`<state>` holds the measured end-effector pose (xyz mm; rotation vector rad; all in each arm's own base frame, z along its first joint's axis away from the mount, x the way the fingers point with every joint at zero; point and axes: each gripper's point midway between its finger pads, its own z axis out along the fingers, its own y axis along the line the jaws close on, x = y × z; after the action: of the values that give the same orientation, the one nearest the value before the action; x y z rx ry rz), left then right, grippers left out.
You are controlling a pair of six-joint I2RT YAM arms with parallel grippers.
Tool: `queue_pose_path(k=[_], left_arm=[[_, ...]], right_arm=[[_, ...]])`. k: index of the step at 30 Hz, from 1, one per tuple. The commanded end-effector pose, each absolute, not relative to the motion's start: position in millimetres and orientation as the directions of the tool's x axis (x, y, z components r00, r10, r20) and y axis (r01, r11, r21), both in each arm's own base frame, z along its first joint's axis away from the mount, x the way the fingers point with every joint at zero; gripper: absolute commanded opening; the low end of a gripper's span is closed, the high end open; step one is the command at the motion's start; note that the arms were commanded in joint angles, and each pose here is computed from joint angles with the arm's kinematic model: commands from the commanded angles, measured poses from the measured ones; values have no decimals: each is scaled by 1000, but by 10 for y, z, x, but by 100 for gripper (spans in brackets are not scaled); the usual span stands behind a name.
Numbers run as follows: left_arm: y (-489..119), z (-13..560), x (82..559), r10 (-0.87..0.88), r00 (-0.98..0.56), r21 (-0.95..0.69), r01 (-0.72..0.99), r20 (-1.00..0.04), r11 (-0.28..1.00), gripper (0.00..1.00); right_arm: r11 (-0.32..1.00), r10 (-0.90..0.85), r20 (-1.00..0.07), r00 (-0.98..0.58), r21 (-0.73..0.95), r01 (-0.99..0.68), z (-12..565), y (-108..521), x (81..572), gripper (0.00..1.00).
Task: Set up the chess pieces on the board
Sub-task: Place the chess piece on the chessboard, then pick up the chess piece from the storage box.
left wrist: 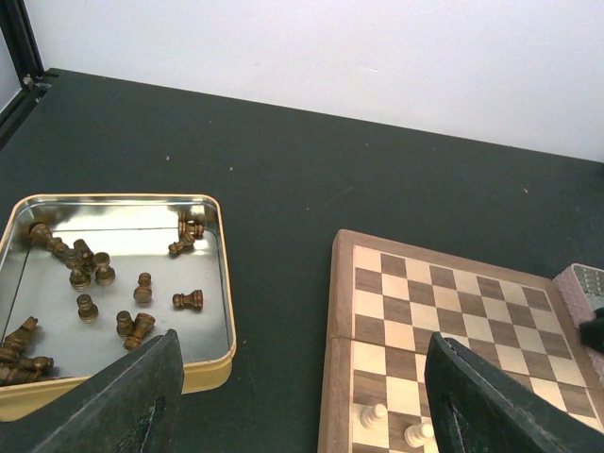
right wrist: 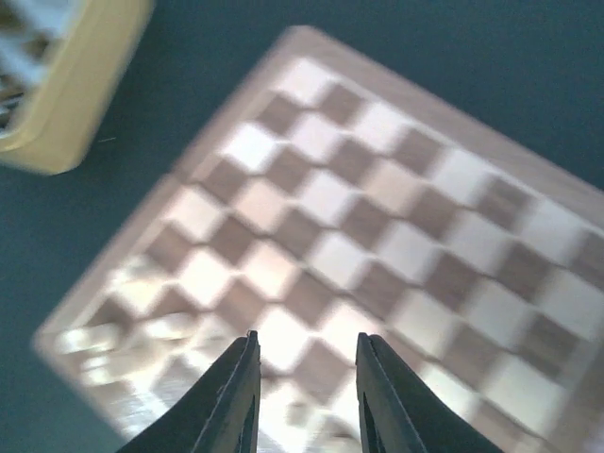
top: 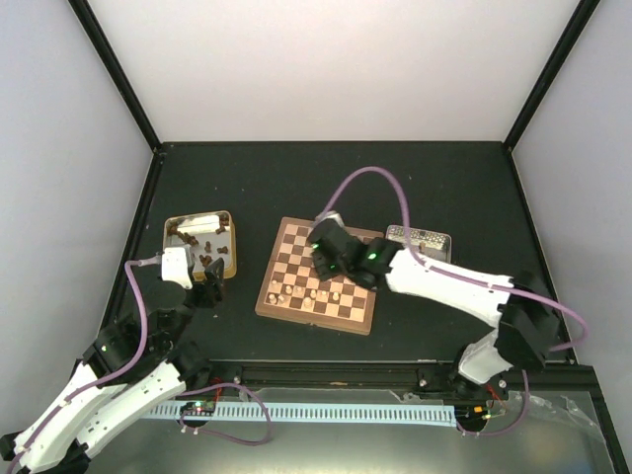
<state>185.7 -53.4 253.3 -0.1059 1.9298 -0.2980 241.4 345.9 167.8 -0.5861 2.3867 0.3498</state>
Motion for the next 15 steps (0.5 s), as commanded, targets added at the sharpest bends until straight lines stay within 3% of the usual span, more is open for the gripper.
queue_pose_path(k=[1,8,15], left_arm=[[-511,2553,1848,-223,-367,-263,61,-903,963,72],[-524,2544,1854,-217,-371,-258,64,-903,964,72],[-546,2531,1865,-210,-380,-253,67,-901,965,72]], right_arm=[[963,-138,-670,-729,80,-256,1672,2583,2821,32],[997,78,-622,-779,70,44,1307,1347,3025,38],[983,180,-555,-812,77,165,858,786,3052,38]])
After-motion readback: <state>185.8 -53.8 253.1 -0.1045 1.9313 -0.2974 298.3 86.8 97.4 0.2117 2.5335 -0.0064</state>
